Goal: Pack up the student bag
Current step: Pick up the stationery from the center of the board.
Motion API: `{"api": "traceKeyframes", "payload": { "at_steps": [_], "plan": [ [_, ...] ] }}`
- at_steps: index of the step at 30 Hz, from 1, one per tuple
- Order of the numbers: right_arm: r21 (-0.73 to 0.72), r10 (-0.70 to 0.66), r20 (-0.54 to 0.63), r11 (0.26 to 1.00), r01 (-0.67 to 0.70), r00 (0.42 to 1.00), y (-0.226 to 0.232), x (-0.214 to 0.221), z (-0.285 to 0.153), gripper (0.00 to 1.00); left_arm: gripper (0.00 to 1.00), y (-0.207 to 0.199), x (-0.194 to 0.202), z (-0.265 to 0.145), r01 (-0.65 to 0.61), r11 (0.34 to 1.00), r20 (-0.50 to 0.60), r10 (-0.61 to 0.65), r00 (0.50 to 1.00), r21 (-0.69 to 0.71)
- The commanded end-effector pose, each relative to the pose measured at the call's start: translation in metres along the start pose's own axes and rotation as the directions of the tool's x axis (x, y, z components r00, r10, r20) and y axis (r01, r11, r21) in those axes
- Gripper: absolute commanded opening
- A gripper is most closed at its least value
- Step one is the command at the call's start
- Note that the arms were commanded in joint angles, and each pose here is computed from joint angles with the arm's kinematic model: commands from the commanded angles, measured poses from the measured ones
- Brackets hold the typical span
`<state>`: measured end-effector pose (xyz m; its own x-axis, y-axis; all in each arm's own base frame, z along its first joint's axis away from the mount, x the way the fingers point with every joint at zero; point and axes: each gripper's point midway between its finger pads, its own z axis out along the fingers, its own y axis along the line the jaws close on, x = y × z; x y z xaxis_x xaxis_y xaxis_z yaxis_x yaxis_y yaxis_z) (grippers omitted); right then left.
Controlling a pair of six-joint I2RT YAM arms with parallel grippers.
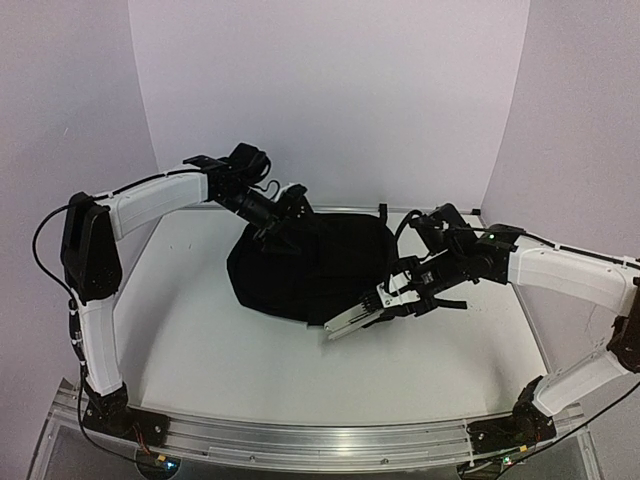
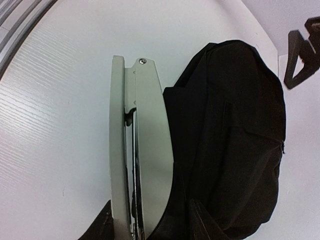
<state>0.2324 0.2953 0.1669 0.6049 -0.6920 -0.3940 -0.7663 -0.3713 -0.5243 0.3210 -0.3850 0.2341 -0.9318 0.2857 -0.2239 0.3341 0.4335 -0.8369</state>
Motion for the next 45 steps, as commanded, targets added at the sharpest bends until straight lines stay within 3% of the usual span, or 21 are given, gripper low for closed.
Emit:
{"api": "traceKeyframes", "payload": {
  "at_steps": [1,10,20,35,45],
  "plan": [
    [0.101,-0.137,0.123,0.987,0.125,0.983,-0.024,-0.036,-0.022,0.24,0.99,-0.022,0.017,0.020,-0.111,0.989,-0.093,0.120,0.988,0.097],
    [0.231,-0.296,0.208,0.941,0.247,0.932,-0.034,-0.060,-0.039,0.22,0.97,-0.044,0.061,0.059,-0.122,0.957,-0.243,0.188,0.951,0.265],
    [0.302,-0.264,0.210,0.933,0.194,0.942,-0.074,-0.068,-0.035,0.20,0.89,-0.049,0.077,0.056,-0.214,0.926,-0.230,0.292,0.929,0.310],
    [0.373,-0.304,0.178,0.901,0.221,0.936,-0.103,-0.068,-0.022,0.20,0.81,-0.055,0.093,0.065,-0.235,0.916,-0.263,0.326,0.908,0.324],
    [0.436,-0.338,0.184,0.870,0.232,0.923,-0.118,-0.073,-0.019,0.21,0.65,-0.056,0.099,0.066,-0.245,0.913,-0.273,0.339,0.900,0.326]
  ]
}}
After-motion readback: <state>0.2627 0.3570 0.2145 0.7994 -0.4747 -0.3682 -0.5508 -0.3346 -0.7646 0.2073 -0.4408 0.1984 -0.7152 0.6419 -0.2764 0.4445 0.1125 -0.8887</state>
